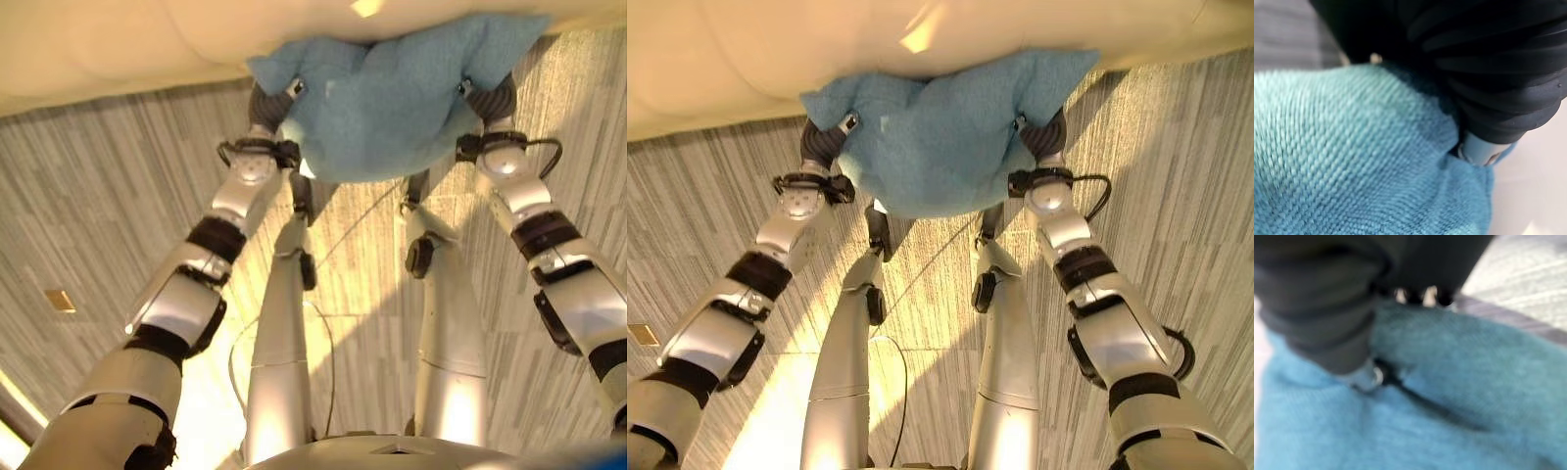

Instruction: Pick up all the scattered cushions and arrange them neatly on the sofa.

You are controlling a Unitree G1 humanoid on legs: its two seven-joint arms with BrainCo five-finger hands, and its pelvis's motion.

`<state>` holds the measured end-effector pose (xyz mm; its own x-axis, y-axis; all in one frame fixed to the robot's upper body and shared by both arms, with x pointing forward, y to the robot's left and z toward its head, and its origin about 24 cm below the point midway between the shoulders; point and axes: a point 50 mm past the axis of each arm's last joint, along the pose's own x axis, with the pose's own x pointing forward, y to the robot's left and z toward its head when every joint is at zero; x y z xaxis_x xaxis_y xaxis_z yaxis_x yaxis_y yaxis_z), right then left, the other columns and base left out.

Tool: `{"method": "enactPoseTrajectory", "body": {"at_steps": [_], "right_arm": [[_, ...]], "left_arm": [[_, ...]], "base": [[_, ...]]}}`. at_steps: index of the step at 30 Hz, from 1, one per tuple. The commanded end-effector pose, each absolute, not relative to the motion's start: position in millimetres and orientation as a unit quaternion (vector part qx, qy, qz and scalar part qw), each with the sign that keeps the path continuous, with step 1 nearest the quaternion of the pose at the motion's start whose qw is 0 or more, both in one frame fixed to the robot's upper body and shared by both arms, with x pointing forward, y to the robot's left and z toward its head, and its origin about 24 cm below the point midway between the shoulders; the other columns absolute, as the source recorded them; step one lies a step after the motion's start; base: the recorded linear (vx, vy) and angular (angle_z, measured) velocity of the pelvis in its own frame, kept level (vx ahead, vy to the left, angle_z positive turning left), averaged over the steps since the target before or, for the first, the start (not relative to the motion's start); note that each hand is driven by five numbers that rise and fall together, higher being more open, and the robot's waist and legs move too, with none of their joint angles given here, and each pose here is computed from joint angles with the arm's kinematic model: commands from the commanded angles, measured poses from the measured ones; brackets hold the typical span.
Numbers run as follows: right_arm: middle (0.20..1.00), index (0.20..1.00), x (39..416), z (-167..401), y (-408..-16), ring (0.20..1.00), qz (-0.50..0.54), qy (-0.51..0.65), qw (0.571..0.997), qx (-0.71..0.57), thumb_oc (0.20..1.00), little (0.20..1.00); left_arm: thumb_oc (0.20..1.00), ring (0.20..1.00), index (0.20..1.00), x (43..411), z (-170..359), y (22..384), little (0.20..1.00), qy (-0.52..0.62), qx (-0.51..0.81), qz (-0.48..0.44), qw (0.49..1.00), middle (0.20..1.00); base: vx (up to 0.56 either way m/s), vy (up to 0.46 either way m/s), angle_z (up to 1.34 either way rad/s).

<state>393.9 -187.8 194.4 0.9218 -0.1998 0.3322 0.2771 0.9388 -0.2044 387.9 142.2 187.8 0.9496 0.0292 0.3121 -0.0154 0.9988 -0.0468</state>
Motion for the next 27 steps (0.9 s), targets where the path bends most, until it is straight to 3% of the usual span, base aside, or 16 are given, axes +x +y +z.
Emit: {"method": "enactPoseTrajectory", "body": {"at_steps": [1,16,27], "right_arm": [[0.2,0.2,377,237,-114,0.2,0.007,-0.308,0.947,-0.09,0.2,0.2],[0.2,0.2,326,135,-139,0.2,0.021,-0.216,0.976,-0.031,0.2,0.2],[0.2,0.2,297,80,-147,0.2,0.057,-0.121,0.989,-0.057,0.2,0.2]], "left_arm": [[0.2,0.2,0.2,371,197,115,0.2,-0.244,-0.057,-0.039,0.967,0.2],[0.2,0.2,0.2,315,110,142,0.2,-0.17,-0.122,-0.018,0.978,0.2],[0.2,0.2,0.2,272,44,174,0.2,-0.055,-0.046,-0.006,0.997,0.2]], "base": [[0.0,-0.003,0.14],[0.04,0.008,0.11],[0.14,0.068,0.0]]}}
